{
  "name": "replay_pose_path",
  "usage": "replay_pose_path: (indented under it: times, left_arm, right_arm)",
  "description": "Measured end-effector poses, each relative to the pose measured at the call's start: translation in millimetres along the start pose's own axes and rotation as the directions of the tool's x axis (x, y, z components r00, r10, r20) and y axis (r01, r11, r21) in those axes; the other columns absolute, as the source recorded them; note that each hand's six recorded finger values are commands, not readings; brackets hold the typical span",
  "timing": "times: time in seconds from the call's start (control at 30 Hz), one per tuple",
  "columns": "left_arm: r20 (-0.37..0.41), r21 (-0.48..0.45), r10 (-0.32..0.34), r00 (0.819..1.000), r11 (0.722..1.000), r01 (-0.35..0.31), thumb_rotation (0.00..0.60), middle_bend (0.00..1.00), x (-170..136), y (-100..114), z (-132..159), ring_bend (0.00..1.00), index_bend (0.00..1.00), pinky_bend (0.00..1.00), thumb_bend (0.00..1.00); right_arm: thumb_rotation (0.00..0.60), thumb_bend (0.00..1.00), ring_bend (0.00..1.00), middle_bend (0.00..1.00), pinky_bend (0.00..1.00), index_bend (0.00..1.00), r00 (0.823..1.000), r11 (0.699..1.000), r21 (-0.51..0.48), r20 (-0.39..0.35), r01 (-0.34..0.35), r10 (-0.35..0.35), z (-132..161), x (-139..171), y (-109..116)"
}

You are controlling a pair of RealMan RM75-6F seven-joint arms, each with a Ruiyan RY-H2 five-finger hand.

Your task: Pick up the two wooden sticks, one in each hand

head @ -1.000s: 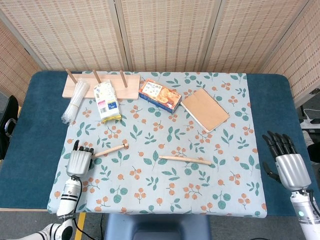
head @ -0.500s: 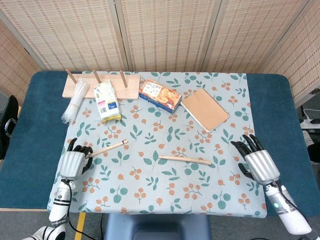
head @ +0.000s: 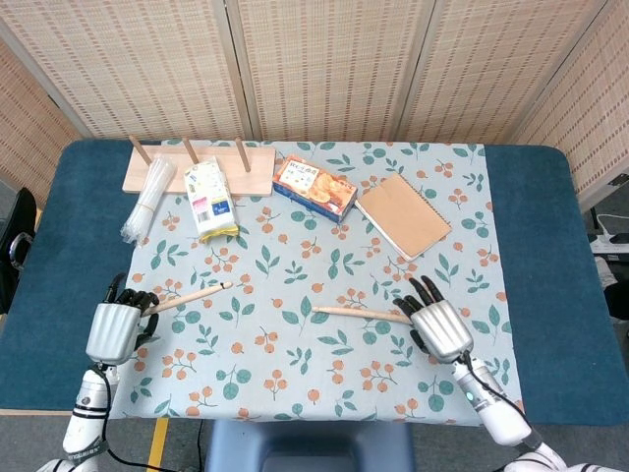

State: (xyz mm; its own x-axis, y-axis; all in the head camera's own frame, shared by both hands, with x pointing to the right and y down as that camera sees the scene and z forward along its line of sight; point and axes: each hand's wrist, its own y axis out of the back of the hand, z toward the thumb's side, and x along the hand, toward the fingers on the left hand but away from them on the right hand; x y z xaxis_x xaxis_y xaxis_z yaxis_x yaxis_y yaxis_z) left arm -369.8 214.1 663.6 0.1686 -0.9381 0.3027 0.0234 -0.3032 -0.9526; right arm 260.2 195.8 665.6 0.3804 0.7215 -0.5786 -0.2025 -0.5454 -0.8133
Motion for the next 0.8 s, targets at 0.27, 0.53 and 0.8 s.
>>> replay_pose_path:
  times: [0.27,0.53,0.8]
  left_arm:
    - [-0.014,0.000,0.007,1.000,1.000,-0.007,0.600,0.76,-3.6,6.5,-9.8,0.45,0.82,0.15,0.52]
    - [-0.017,-0.016,0.008,1.000,1.000,-0.008,0.600,0.76,-4.4,8.0,-13.1,0.45,0.82,0.15,0.52]
    - [-0.014,-0.012,0.021,1.000,1.000,-0.021,0.600,0.76,-4.2,13.2,-14.4,0.45,0.82,0.15,0.52]
  right_arm:
    - [0.600,0.34,0.04,0.32,0.00,0.26,0.999,0.998,0.048,0.000,-0.043,0.043,16.4,-24.2,-14.8]
    - [0.600,0.34,0.07,0.34,0.00,0.29,0.996,0.992,0.083,0.009,-0.092,0.092,23.2,-39.4,-30.6]
    - [0.600,0.34,0.11,0.37,0.04,0.35,0.993,0.984,0.135,0.002,-0.116,0.117,31.9,-45.6,-40.4]
